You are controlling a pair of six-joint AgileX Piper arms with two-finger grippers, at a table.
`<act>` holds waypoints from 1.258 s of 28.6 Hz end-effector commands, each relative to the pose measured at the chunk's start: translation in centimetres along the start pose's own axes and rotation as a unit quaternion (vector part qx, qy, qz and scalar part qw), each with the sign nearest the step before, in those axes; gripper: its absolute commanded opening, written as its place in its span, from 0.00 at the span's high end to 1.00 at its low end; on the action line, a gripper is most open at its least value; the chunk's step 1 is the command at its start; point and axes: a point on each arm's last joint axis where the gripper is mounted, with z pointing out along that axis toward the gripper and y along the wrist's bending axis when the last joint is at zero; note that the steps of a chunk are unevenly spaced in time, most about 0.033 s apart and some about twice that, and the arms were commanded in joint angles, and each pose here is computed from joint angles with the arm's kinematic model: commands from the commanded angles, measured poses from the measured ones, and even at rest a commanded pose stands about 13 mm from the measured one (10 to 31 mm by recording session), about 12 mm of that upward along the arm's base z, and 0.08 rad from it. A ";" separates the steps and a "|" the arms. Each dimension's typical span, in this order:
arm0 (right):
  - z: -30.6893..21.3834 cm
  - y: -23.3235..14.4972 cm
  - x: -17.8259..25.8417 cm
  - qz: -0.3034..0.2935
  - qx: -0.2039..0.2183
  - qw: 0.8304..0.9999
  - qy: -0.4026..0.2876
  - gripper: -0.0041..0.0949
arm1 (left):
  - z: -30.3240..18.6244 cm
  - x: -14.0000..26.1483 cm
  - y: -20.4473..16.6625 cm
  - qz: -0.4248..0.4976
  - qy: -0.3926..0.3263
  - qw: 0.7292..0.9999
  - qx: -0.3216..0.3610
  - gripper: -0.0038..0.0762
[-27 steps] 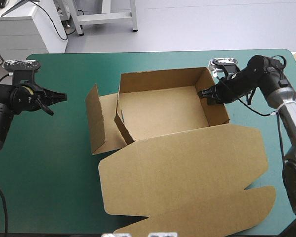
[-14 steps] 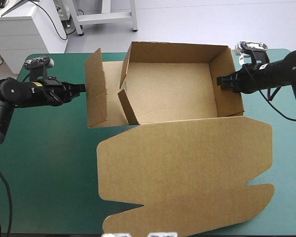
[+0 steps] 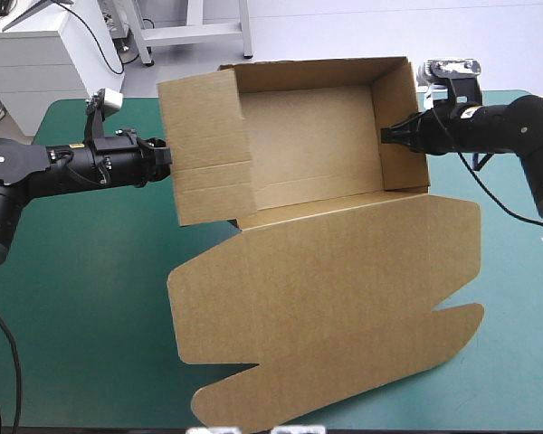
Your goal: Fold the box
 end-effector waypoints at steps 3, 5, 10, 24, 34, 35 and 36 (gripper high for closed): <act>-1.7 3.0 -2.1 -0.011 -0.009 0.994 -0.107 0.97 | -2.0 -0.4 -3.7 0.028 -0.035 0.998 0.050 0.96; -1.7 3.3 -2.3 -0.013 -0.004 0.993 -0.116 0.97 | -2.0 -0.3 -3.8 0.029 -0.031 0.998 0.053 0.96; -1.4 3.9 -2.3 -0.010 -0.007 0.993 -0.121 0.97 | -2.0 -0.2 -3.9 0.029 -0.026 0.998 0.056 0.96; 2.0 5.5 -1.2 -0.026 0.009 0.997 -0.074 0.97 | -2.2 0.9 -4.4 0.051 0.030 0.995 0.078 0.60; 3.7 6.5 -0.6 -0.034 0.002 0.998 -0.052 0.97 | -2.1 1.2 -4.1 0.020 0.046 0.997 0.056 0.27; 3.8 6.6 -0.6 -0.034 0.001 0.998 -0.051 0.97 | -2.0 1.3 -4.0 0.024 0.050 0.997 0.051 0.27; 3.8 6.6 -0.6 -0.030 0.000 0.998 -0.051 0.97 | -1.8 1.4 -4.0 0.030 0.058 0.997 0.041 0.27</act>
